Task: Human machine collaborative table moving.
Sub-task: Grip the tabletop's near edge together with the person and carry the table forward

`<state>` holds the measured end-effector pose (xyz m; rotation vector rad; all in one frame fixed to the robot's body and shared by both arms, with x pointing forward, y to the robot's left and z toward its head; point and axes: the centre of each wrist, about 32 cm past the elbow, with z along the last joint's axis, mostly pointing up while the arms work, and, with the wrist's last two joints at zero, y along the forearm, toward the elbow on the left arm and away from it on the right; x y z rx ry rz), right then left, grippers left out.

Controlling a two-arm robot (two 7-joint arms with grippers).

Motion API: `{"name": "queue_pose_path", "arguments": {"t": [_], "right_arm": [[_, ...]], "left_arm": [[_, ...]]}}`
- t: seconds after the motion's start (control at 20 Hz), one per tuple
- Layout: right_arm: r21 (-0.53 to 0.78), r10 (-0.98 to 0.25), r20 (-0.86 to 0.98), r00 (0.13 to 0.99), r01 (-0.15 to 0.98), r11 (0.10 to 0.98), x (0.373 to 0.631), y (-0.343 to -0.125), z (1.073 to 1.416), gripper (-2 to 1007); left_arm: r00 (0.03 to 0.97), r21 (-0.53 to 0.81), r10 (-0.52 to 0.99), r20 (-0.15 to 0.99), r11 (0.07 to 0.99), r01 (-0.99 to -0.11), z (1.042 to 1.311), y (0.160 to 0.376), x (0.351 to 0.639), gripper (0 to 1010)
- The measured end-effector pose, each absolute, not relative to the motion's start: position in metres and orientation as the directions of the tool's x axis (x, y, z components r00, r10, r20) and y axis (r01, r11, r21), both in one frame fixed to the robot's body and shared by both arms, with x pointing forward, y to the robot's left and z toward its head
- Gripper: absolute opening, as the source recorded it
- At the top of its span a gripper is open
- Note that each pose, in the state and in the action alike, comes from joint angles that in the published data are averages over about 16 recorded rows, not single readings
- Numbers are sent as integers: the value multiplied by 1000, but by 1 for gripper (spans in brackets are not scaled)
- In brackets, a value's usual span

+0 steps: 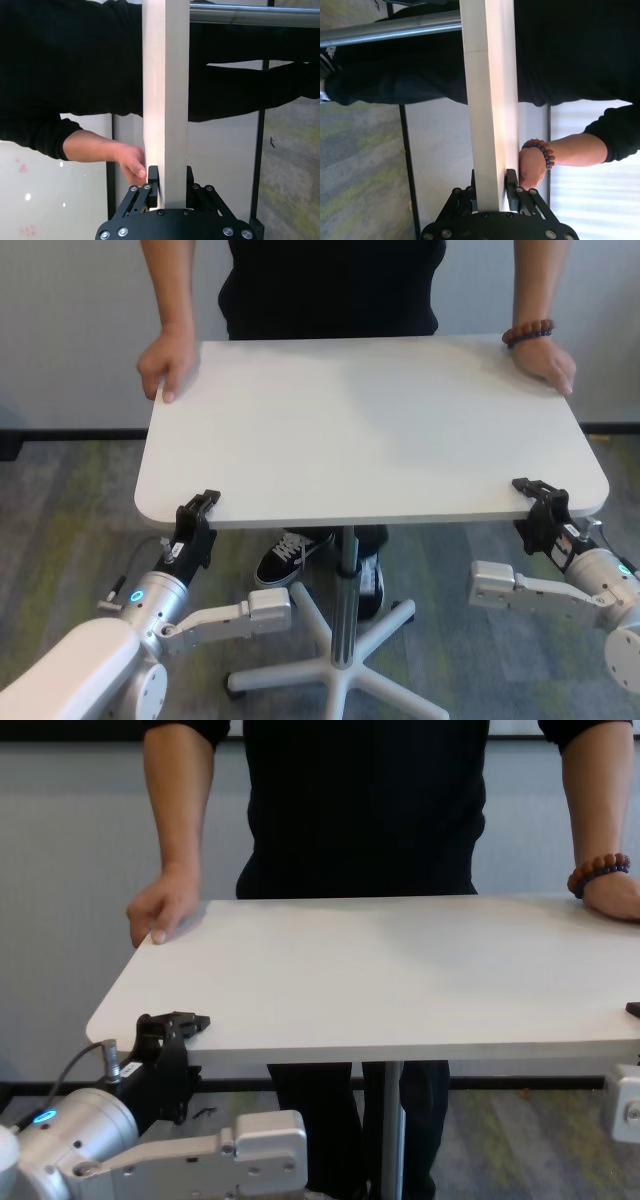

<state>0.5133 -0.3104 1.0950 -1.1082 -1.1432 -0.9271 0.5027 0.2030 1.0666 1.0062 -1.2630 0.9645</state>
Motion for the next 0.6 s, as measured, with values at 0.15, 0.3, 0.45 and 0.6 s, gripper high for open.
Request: {"name": "queue_pose_path", "arguments": {"t": [0.15, 0.3, 0.45, 0.6], "right_arm": [[-186, -15, 981, 195, 956, 225, 519, -310, 1092, 280], [-191, -17, 980, 200, 954, 232, 524, -310, 1089, 280], [-196, -21, 978, 207, 951, 237, 528, -310, 1086, 281], [-203, -25, 976, 215, 949, 241, 531, -309, 1084, 281]], "left_arm": [[64, 57, 16, 998, 282, -958, 1065, 199, 508, 302], [59, 53, 11, 998, 281, -958, 1064, 196, 512, 302], [54, 50, 6, 999, 281, -958, 1062, 192, 514, 302], [52, 50, 0, 999, 281, -958, 1061, 190, 516, 302]]}}
